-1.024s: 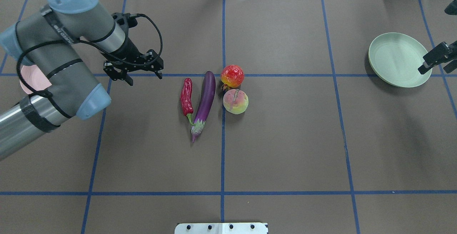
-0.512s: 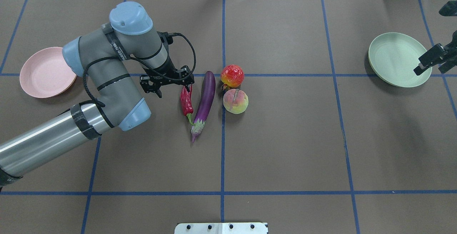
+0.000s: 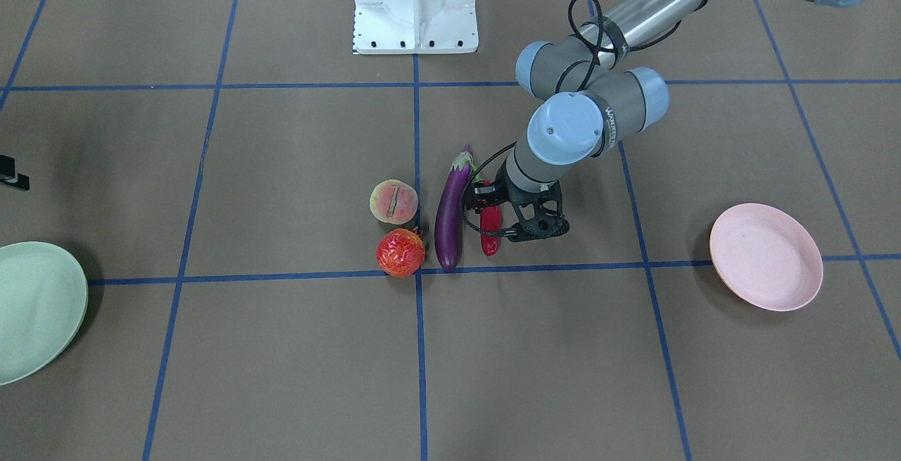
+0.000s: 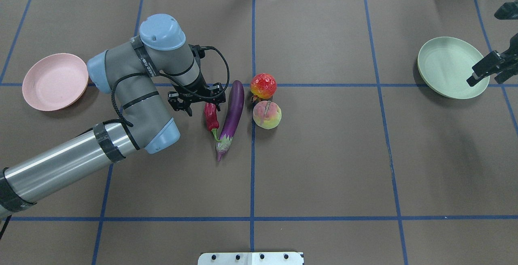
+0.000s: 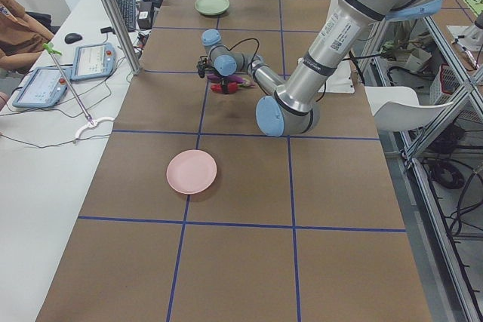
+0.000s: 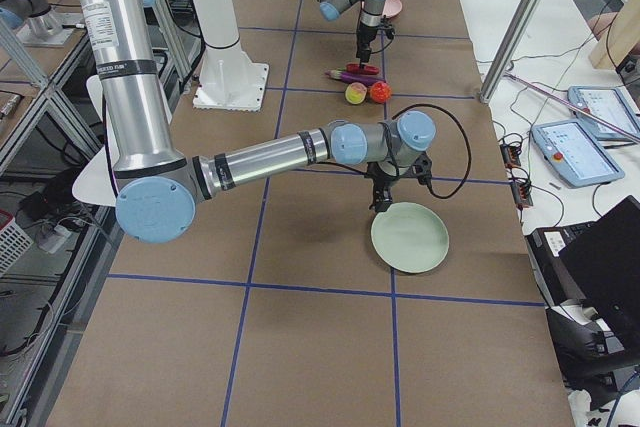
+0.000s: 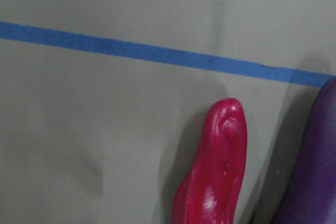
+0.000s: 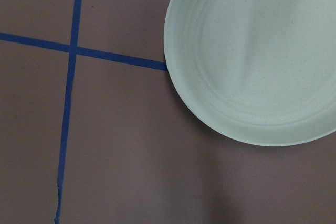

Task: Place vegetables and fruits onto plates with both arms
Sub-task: 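Lower the left gripper onto the red chili pepper and grasp it, then carry the chili to the pink plate while the right gripper approaches the pomegranate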

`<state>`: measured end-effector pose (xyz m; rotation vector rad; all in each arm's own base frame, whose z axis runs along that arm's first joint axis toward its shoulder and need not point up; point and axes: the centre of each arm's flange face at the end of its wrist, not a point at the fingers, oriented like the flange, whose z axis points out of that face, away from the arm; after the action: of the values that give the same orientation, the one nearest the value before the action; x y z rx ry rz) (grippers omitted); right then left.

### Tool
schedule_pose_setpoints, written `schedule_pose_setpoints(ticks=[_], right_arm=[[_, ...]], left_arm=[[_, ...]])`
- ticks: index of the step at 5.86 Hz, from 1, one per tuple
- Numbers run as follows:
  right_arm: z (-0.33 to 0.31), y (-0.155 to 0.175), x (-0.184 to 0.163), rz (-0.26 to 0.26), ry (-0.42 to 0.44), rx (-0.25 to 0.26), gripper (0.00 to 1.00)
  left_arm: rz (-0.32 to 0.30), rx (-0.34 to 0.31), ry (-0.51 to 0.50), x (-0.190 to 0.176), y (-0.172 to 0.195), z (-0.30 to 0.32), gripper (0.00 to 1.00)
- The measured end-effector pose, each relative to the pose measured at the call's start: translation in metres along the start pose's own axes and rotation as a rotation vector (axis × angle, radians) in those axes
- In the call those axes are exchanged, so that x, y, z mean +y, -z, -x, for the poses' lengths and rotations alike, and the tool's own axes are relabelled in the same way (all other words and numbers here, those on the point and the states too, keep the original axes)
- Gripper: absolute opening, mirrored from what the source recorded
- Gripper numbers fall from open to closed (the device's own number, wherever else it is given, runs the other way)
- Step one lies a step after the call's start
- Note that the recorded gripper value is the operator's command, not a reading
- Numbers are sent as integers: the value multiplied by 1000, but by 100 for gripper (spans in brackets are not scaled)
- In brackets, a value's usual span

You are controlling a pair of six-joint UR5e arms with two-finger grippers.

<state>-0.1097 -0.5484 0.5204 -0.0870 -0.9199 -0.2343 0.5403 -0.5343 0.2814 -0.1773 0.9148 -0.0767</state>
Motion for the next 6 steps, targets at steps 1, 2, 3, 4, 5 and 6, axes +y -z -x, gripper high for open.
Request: schedule_pose_setpoints(ticks=[1,2,3,4,5,6], right_arm=[[0,-1,0,2,0,1,100],[1,-3,0,5,1,1,100],[1,-4,0,7,0,1,100],[1,-5,0,9,1,1,100],[2,-4,-1,8,4,1,100],[9,-1,-6,2,15,1,100]], left_arm=[[2,-2,-1,-1,-5,0,61],[4,0,-4,-1,-7,-1,23],[5,6,-10,2,-9,-3,0],[5,11,-15,3,-9,-5,0],[-9,28,-15,0,5,-6,0],[-44,51,-5,-14,33,5,0]])
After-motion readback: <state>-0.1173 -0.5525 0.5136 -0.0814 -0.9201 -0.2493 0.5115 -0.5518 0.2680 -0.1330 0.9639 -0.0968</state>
